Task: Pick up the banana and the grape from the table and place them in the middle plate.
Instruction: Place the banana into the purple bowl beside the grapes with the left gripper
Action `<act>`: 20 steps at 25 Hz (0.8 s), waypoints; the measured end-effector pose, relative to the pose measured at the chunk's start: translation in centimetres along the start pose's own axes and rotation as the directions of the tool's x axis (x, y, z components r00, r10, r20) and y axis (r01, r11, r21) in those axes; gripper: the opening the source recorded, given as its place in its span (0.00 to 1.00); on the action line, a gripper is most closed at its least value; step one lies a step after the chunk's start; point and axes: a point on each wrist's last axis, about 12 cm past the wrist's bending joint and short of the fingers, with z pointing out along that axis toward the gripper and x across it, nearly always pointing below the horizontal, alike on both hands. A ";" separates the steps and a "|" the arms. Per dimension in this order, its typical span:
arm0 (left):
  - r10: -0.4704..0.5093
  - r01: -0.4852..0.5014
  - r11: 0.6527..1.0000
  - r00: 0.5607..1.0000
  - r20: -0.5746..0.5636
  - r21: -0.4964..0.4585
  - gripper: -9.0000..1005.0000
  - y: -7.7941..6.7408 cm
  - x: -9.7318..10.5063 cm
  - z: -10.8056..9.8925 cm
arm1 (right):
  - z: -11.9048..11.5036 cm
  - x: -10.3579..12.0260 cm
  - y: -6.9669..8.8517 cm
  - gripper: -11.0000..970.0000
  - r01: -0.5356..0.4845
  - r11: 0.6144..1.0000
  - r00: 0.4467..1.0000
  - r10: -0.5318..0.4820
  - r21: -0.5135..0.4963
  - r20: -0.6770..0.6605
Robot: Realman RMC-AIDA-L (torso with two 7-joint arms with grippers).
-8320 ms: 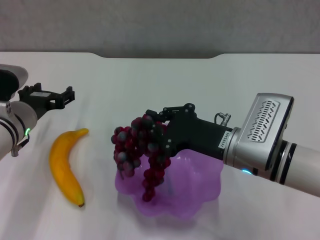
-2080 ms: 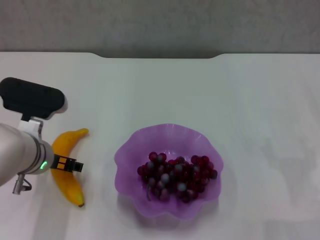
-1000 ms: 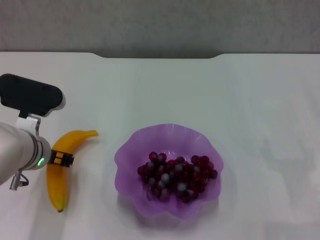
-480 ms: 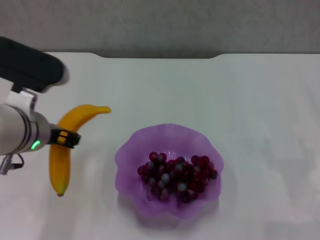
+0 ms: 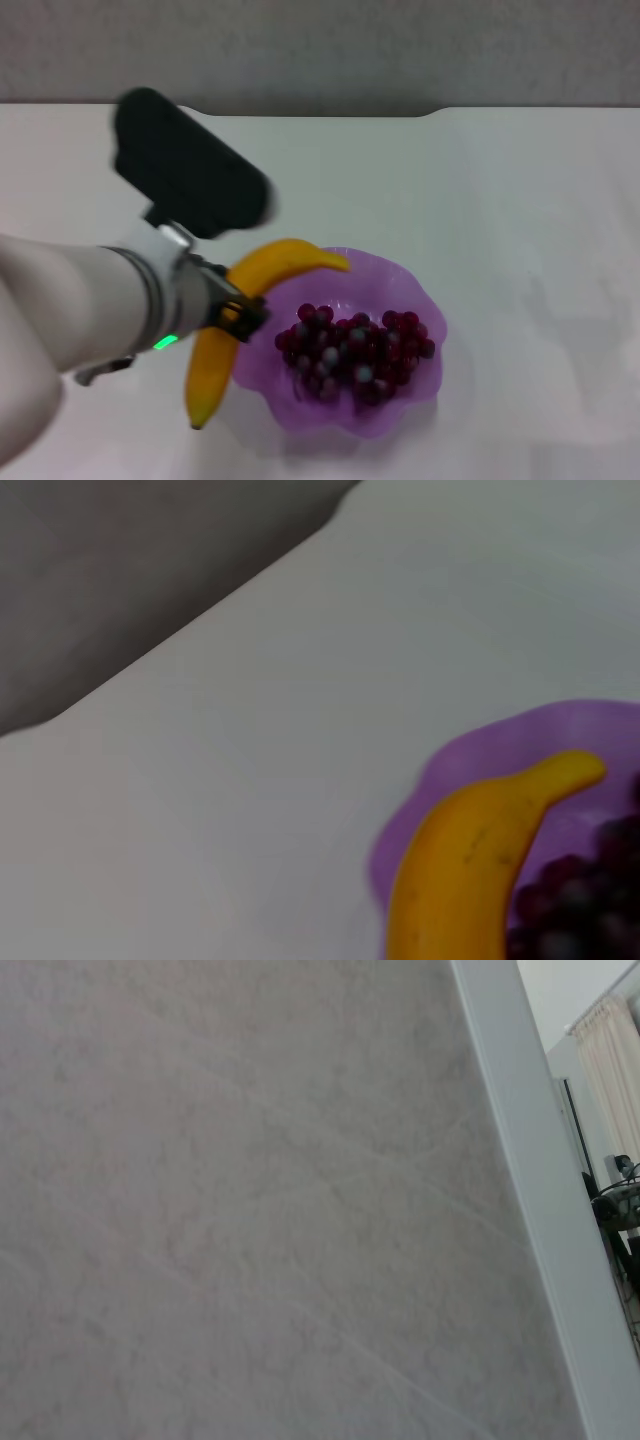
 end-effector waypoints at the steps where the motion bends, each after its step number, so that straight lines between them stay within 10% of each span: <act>1: 0.017 -0.017 1.000 1.000 0.006 0.009 0.51 -0.4 -0.2 0.1 | 0.0 0.0 0.0 0.91 0.000 1.000 1.000 0.000 -0.001 0.000; 20: 0.089 -0.094 0.994 0.993 0.082 0.049 0.51 -3.0 -2.4 3.1 | 0.0 0.0 0.1 0.91 0.001 1.000 1.000 -0.001 -0.004 -0.001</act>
